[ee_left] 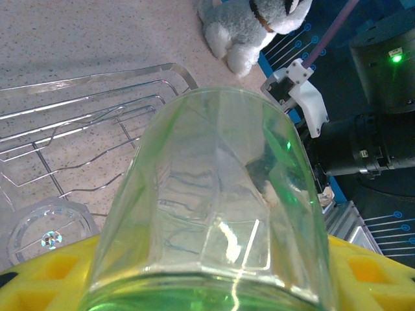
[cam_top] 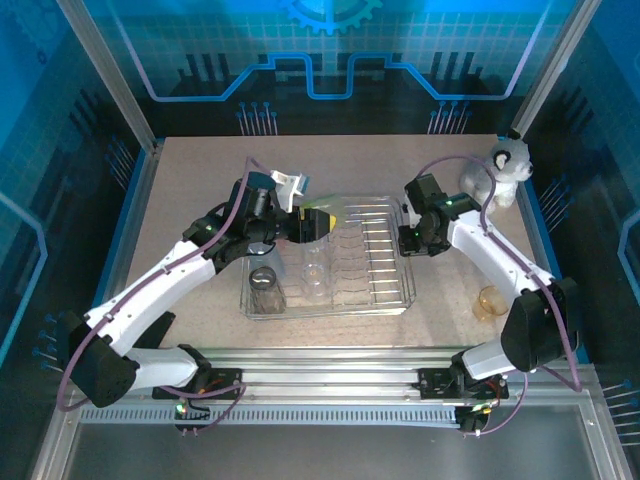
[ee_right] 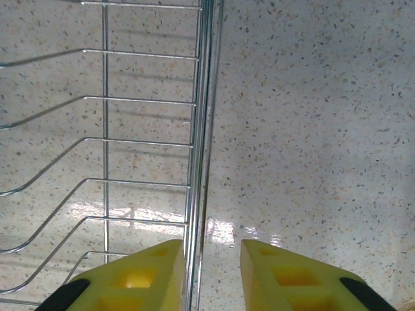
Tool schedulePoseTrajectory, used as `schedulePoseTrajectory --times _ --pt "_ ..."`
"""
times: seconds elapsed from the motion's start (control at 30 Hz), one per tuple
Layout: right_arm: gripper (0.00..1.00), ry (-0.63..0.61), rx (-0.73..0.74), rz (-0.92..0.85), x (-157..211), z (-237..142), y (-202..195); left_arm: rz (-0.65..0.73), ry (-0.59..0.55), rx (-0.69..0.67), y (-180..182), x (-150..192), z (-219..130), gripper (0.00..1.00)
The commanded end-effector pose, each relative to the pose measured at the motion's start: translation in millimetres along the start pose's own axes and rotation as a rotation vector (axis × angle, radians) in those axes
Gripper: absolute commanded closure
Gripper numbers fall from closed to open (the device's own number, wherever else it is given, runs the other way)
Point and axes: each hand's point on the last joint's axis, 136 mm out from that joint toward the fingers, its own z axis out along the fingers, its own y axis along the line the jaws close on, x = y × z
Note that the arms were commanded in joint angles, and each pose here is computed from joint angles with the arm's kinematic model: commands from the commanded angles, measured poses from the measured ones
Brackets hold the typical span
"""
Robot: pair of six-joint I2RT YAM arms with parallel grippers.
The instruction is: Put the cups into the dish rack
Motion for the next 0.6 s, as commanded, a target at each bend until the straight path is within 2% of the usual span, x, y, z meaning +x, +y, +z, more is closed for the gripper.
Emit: schedulePoseTrajectory --times 0.0,0.17,0.4,0.57 --pt "0.72 0.040 0.036 0.000 11 10 -2 0.049 -0.040 0.014 -13 -14 -12 0.75" --pt "0.76 0.070 0.047 0.002 20 19 0 0.053 -0.034 0.008 -12 -13 -11 0.75" --pt "1.00 0.087 0.066 0.016 29 19 5 0.062 -0.025 -0.004 -10 -11 -10 0.74" --pt "1.00 0.099 0.080 0.025 40 21 15 0.068 0.002 -0.019 -7 -9 -6 0.74"
